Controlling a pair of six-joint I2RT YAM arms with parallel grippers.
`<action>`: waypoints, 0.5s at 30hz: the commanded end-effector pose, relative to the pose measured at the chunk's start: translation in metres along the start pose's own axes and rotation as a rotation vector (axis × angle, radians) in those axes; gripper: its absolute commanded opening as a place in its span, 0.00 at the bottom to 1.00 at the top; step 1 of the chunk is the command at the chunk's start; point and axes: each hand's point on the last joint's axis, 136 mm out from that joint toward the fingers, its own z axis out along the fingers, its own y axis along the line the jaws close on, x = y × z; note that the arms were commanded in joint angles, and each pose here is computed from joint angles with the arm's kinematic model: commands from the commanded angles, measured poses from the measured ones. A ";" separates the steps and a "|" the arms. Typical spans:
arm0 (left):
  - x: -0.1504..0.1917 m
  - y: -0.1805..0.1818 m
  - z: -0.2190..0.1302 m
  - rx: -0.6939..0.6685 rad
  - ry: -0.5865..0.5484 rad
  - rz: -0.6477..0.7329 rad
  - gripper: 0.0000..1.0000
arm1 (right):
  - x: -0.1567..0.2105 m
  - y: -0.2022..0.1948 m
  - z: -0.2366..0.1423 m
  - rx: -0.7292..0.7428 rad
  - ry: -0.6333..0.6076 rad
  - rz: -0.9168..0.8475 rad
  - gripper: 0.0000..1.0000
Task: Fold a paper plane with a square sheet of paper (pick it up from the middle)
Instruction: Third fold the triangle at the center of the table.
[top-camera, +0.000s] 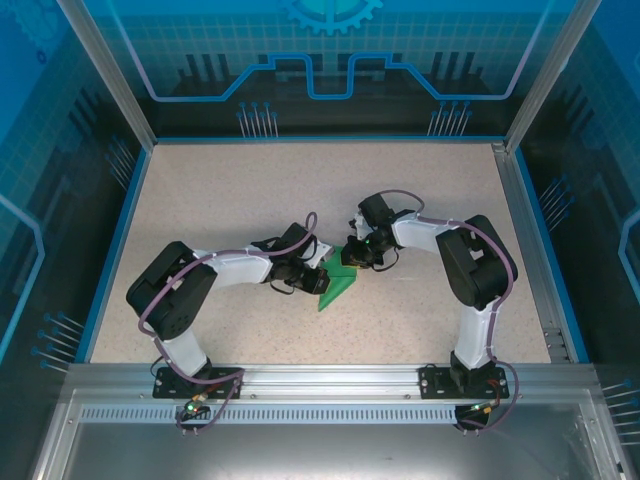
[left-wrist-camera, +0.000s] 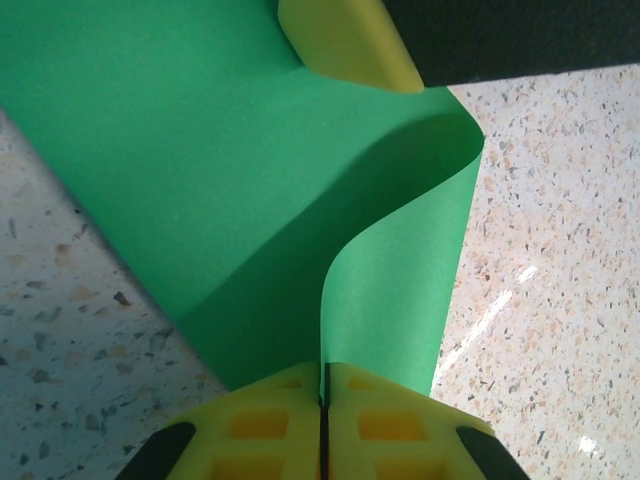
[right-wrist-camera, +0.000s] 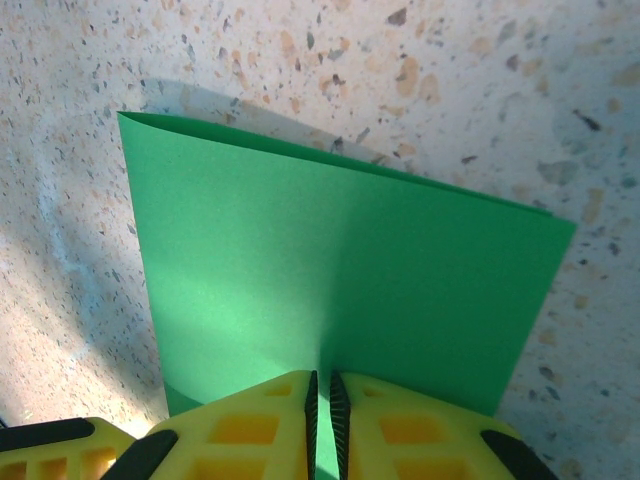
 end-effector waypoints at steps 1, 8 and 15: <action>0.007 0.009 0.001 -0.024 0.020 -0.016 0.10 | 0.018 -0.016 0.010 0.072 0.061 0.019 0.16; 0.009 0.010 0.000 -0.029 0.018 -0.032 0.10 | 0.019 -0.018 0.011 0.075 0.062 0.020 0.16; 0.008 0.009 -0.002 -0.029 0.018 -0.038 0.10 | 0.019 -0.018 0.012 0.078 0.063 0.020 0.16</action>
